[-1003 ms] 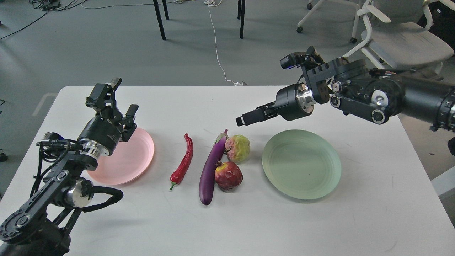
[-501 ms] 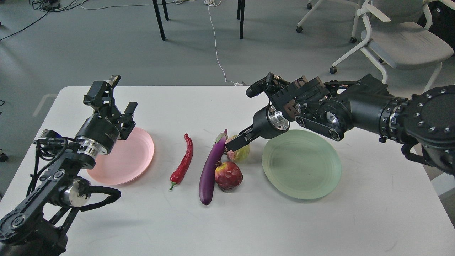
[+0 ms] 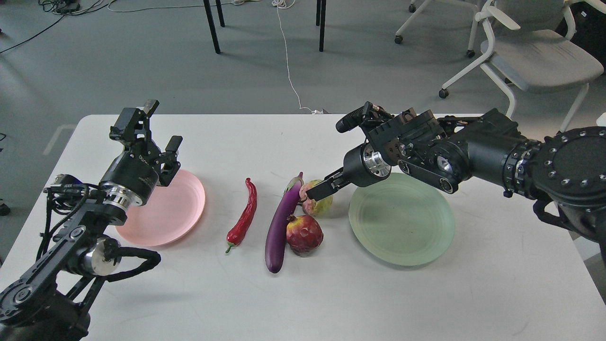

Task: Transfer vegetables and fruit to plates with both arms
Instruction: 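Close the right gripper on the peach, then carry the peach onto the green plate and release it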

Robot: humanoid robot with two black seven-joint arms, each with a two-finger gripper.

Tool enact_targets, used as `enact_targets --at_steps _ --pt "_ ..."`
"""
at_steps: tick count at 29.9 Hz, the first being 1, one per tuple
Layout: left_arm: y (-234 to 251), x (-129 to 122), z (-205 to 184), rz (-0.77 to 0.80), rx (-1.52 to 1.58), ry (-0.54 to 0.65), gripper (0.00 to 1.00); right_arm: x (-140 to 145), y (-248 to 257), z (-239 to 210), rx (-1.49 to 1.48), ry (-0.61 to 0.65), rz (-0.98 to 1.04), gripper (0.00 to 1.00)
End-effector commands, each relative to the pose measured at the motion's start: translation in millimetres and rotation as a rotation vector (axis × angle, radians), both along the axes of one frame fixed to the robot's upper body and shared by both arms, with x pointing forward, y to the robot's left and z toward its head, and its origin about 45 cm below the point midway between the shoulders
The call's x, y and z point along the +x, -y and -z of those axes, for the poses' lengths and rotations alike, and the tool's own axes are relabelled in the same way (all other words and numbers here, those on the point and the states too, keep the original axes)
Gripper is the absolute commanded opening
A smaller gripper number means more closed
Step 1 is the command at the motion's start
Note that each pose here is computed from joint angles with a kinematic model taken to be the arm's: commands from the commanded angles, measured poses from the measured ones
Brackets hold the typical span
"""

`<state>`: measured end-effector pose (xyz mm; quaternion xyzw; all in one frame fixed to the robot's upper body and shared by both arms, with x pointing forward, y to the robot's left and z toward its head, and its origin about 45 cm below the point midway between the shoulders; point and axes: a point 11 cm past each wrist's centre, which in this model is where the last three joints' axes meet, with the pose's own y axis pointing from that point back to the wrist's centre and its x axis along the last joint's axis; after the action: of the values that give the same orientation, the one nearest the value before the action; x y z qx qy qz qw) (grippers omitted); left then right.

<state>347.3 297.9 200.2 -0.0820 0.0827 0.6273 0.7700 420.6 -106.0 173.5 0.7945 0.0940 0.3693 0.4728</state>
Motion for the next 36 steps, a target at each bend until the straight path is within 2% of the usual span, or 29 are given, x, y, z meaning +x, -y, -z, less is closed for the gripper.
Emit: enact_targets --at_steps 1,4,6,8,12,18,21,26,31,34,36 --pt "-0.4 0.1 -0.2 -0.001 0.0 0.001 0.99 -2.4 0.3 3.3 0.001 -0.009 0.0 0.82" --pt "-0.7 0.1 -0.2 0.0 0.0 -0.001 0.99 -2.8 0.5 4.0 0.001 -0.01 0.0 0.59" --pt "-0.8 0.1 -0.4 0.0 0.0 0.001 0.99 -3.2 0.7 4.7 0.001 -0.012 0.001 0.47" --pt "-0.3 0.1 -0.3 0.0 -0.002 0.001 0.99 -3.2 0.7 4.7 0.001 -0.012 0.001 0.41" --pt "-1.8 0.1 -0.6 -0.002 0.003 0.0 0.99 -2.8 0.0 3.5 0.002 -0.011 0.0 0.36" --pt "-3.7 -0.3 -3.1 0.0 0.011 0.005 0.99 1.2 -12.4 -17.0 0.01 0.017 -0.035 0.36" --pt "-3.1 -0.4 -3.9 0.002 0.011 0.008 0.99 11.1 7.1 -43.0 0.007 0.045 -0.02 0.37" --pt "-1.8 -0.6 -3.2 0.005 0.01 0.006 0.99 15.0 72.6 -84.9 -0.001 0.065 0.05 0.37" --pt "0.8 -0.4 -2.8 0.009 0.002 0.005 0.99 -8.2 154.7 -81.3 -0.11 0.034 0.1 0.39" --pt "2.4 -0.9 -1.8 0.01 -0.002 0.004 0.99 -19.6 191.6 -65.5 -0.147 0.007 0.151 0.46" --pt "3.3 -1.0 -1.4 0.011 -0.004 0.003 0.99 -27.0 199.9 -50.1 -0.144 -0.018 0.169 0.55"
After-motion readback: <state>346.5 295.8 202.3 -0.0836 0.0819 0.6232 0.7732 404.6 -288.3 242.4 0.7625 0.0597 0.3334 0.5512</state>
